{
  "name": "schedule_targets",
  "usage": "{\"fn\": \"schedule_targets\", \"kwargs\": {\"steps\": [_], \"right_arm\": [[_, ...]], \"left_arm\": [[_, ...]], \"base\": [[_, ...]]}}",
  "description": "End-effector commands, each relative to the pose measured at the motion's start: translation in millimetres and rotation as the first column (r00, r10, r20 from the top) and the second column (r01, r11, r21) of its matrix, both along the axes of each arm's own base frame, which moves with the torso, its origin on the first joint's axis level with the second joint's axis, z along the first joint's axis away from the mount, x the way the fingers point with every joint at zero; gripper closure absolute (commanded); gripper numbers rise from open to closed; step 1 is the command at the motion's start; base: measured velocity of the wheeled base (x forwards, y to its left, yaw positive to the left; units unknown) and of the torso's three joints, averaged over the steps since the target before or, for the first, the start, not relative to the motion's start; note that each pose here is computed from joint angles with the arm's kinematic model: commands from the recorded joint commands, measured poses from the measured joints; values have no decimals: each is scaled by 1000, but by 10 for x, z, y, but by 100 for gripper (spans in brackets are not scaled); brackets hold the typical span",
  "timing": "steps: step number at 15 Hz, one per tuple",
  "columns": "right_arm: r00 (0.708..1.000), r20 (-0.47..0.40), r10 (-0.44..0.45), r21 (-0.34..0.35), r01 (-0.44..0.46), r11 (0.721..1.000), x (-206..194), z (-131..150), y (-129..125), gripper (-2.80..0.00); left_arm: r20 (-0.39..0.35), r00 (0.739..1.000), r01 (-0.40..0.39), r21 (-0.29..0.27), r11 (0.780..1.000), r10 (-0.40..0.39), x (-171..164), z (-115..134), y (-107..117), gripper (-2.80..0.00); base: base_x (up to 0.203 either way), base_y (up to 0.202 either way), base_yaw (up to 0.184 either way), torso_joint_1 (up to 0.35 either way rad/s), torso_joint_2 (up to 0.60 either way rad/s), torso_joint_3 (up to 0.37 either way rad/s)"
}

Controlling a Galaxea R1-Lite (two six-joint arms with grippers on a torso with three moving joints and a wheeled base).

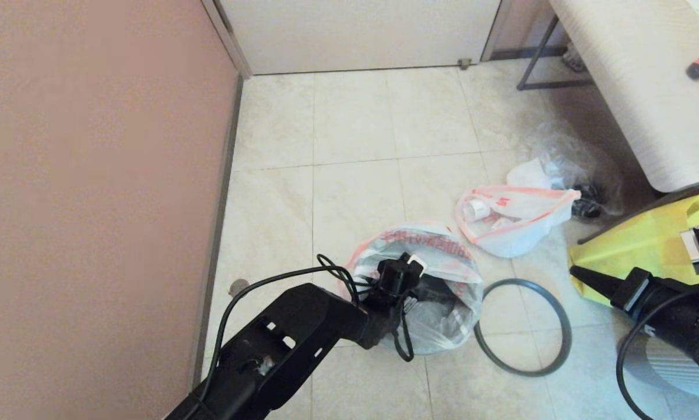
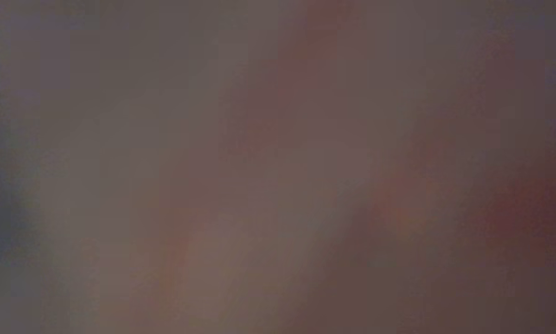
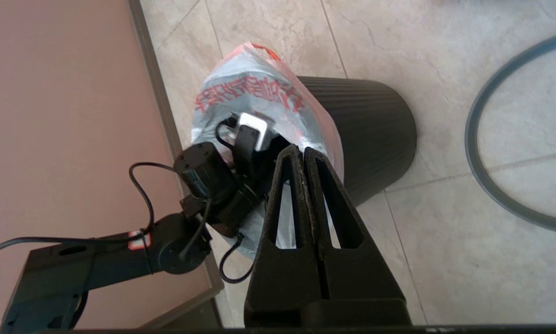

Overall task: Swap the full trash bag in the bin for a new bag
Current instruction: Put the new garbage bag on the trash can

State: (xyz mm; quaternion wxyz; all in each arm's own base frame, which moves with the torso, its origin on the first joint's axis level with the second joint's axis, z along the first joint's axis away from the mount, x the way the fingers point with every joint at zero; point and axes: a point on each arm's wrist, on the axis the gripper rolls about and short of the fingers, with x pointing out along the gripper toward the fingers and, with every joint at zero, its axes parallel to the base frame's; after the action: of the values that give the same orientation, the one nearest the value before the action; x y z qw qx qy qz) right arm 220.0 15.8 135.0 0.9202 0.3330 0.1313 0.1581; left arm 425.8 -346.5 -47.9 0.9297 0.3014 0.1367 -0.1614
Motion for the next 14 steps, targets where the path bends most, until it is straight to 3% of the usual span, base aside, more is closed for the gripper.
{"fn": "schedule_targets", "kwargs": {"steps": [1, 3, 6, 8, 12, 14], "right_arm": [[1000, -17, 2, 3, -2, 1000, 18, -46, 2, 0], [1000, -31, 1, 3, -1, 1000, 33, -79, 2, 0], [998, -69, 1, -9, -2, 1000, 89, -171, 7, 0], [996, -92, 15, -47, -20, 999, 61, -219, 27, 0], [988, -149, -30, -162, 6, 987, 71, -366, -66, 0], [982, -155, -107, -230, 69, 971, 133, -430, -88, 0]], "left_arm": [[19, 1000, -1, -12, 1000, 1, -3, 52, -17, 0], [66, 998, -16, -47, 999, 19, -27, 265, -67, 0], [144, 987, -41, -161, 986, 64, -260, 936, -228, 0], [147, 986, -42, -216, 976, 75, -475, 1318, -256, 0], [41, 995, -81, -276, 958, 95, -839, 1685, -55, 0], [-104, 990, -112, -214, 970, 91, -1006, 1601, 47, 0]], "base": [[0, 0, 0, 0, 0, 0], [0, 0, 0, 0, 0, 0], [0, 0, 0, 0, 0, 0], [0, 0, 0, 0, 0, 0], [0, 0, 0, 0, 0, 0], [0, 0, 0, 0, 0, 0]]}}
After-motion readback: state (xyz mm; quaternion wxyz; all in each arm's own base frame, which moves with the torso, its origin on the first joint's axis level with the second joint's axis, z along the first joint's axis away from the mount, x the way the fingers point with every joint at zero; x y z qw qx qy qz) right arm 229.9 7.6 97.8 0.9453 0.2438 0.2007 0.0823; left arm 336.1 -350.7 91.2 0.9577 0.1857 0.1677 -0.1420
